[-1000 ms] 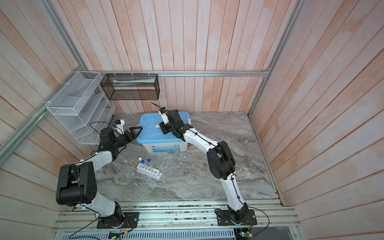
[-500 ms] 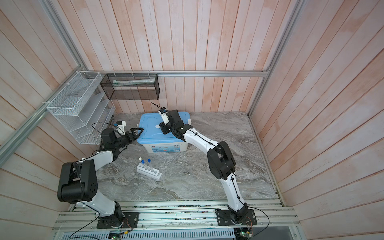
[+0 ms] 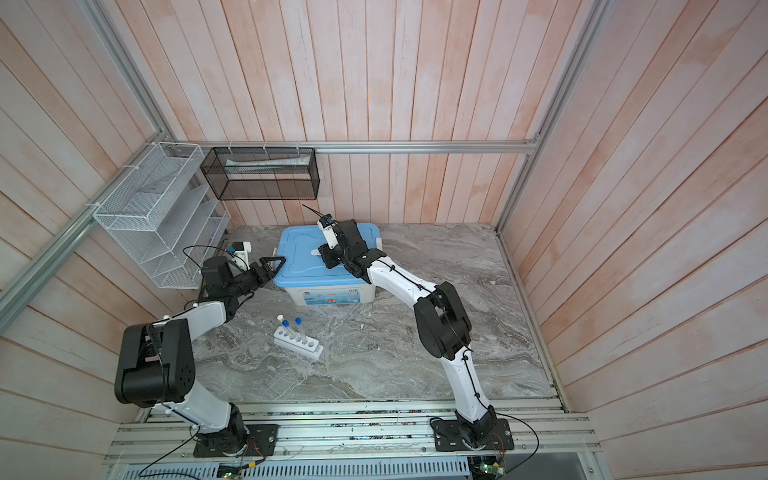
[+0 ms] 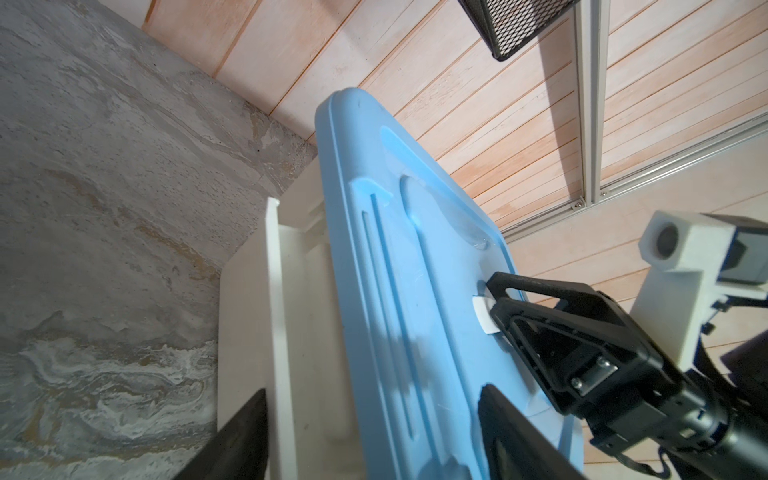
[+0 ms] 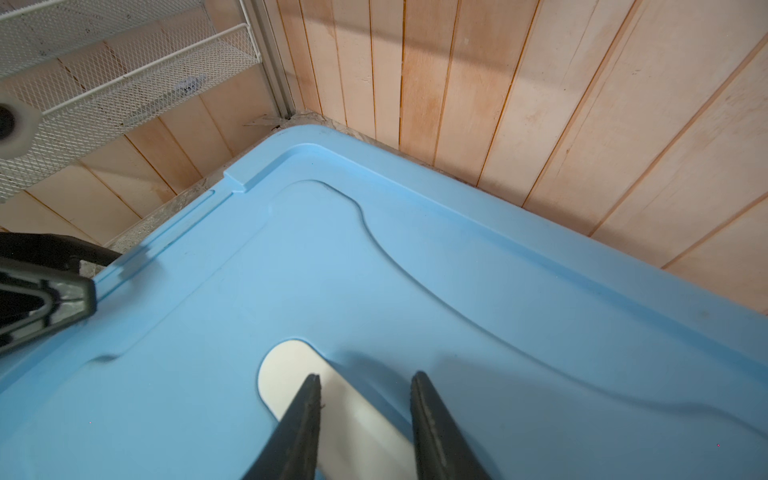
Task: Organize the chemistry lab equipment
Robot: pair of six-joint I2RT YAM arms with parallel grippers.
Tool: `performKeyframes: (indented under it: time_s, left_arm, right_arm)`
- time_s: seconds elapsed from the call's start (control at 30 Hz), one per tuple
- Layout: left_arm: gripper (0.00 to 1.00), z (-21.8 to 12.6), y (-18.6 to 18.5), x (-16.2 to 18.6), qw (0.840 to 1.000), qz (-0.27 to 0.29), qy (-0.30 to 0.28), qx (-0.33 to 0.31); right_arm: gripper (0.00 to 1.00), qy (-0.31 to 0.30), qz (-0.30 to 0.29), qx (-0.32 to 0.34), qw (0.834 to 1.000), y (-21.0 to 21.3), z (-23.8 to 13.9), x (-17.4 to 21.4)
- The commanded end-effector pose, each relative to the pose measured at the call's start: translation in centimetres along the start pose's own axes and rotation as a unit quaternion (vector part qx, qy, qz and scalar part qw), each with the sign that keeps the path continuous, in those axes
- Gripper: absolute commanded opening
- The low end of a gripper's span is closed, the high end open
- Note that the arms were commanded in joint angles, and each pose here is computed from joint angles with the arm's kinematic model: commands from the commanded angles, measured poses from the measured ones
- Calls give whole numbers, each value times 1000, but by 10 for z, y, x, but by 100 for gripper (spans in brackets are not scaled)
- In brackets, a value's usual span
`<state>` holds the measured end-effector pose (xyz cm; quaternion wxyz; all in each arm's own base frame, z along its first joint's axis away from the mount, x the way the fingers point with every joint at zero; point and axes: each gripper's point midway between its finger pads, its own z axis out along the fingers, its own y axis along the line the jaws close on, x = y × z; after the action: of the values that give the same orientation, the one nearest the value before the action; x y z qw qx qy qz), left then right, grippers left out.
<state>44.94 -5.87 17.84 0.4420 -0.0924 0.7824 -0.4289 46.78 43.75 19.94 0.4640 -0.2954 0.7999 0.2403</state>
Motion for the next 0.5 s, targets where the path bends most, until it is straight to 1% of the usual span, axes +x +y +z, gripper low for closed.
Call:
performKeyframes:
  time_s: [0.0,0.2,0.47]
  left_arm:
    - [75,0,-14,-7,1000,18,0,22]
    - [67,-2,-18,-9,999,24,2,22]
    - [61,-4,-25,-15,999,35,2,17]
  right_arm:
    - [37,157,24,15,987,-6,9,105]
    - [37,155,27,11,988,-4,10,106]
    - [37,153,29,5,988,-2,9,108]
